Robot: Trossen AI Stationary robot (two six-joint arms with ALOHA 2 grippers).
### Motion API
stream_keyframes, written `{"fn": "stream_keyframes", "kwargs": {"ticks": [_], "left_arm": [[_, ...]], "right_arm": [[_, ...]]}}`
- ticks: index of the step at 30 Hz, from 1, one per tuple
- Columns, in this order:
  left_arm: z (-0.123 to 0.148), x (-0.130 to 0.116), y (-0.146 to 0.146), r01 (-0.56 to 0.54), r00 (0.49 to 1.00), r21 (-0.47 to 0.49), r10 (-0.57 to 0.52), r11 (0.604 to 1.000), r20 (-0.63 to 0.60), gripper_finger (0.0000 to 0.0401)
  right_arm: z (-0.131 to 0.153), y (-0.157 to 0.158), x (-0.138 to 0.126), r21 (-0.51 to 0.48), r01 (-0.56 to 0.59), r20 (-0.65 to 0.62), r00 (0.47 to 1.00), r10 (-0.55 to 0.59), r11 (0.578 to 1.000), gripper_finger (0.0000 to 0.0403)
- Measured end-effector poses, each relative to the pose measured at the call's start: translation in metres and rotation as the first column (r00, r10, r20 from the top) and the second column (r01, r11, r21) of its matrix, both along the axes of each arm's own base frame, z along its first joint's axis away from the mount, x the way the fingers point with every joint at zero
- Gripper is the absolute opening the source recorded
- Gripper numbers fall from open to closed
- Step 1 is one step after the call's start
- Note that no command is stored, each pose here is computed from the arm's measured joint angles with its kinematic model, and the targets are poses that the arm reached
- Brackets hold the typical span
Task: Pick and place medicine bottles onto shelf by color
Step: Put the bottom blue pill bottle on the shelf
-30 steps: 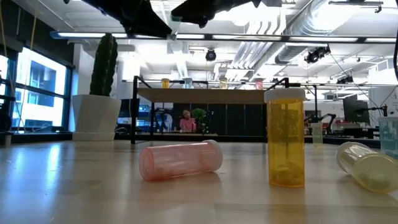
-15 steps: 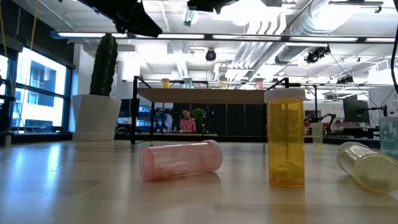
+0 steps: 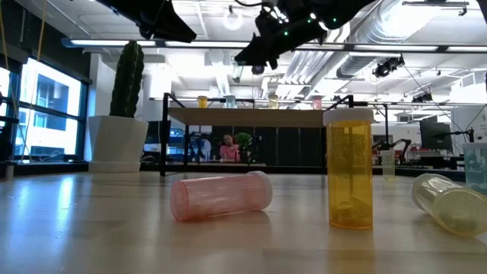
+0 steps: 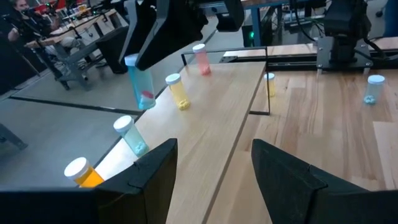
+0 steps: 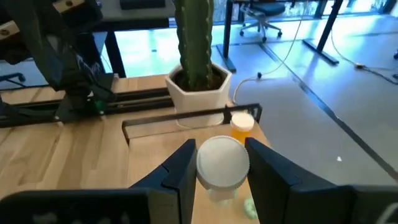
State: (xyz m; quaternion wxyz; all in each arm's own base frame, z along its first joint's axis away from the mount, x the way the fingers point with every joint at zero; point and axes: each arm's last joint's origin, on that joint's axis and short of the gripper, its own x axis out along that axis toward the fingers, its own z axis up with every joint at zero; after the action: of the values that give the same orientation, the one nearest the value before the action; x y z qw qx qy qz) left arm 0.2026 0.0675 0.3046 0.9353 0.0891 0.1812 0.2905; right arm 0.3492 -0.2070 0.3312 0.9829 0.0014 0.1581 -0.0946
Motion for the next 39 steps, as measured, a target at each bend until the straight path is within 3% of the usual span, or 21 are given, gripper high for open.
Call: {"fn": "stream_keyframes", "kwargs": {"ticks": [10, 21, 39], "left_arm": [[0.000, 0.000, 0.000, 0.000, 1.000, 0.002, 0.000, 1.000, -0.001, 0.0197], [-0.001, -0.002, 0.005, -0.028, 1.000, -0.004, 0.028, 1.000, -0.011, 0.0197], [-0.001, -0.003, 0.008, -0.042, 0.999, -0.010, 0.042, 0.999, -0.007, 0.0197]], "right_arm": [[0.014, 0.000, 0.007, 0.013, 0.011, 0.040, 0.999, -0.012, 1.000, 0.0107], [-0.013, -0.010, 0.027, 0.108, 0.025, -0.101, 0.995, -0.014, 0.994, 0.0107], [-0.045, -0.010, 0.039, 0.151, 0.013, -0.200, 0.980, 0.018, 0.988, 0.0107]]}}
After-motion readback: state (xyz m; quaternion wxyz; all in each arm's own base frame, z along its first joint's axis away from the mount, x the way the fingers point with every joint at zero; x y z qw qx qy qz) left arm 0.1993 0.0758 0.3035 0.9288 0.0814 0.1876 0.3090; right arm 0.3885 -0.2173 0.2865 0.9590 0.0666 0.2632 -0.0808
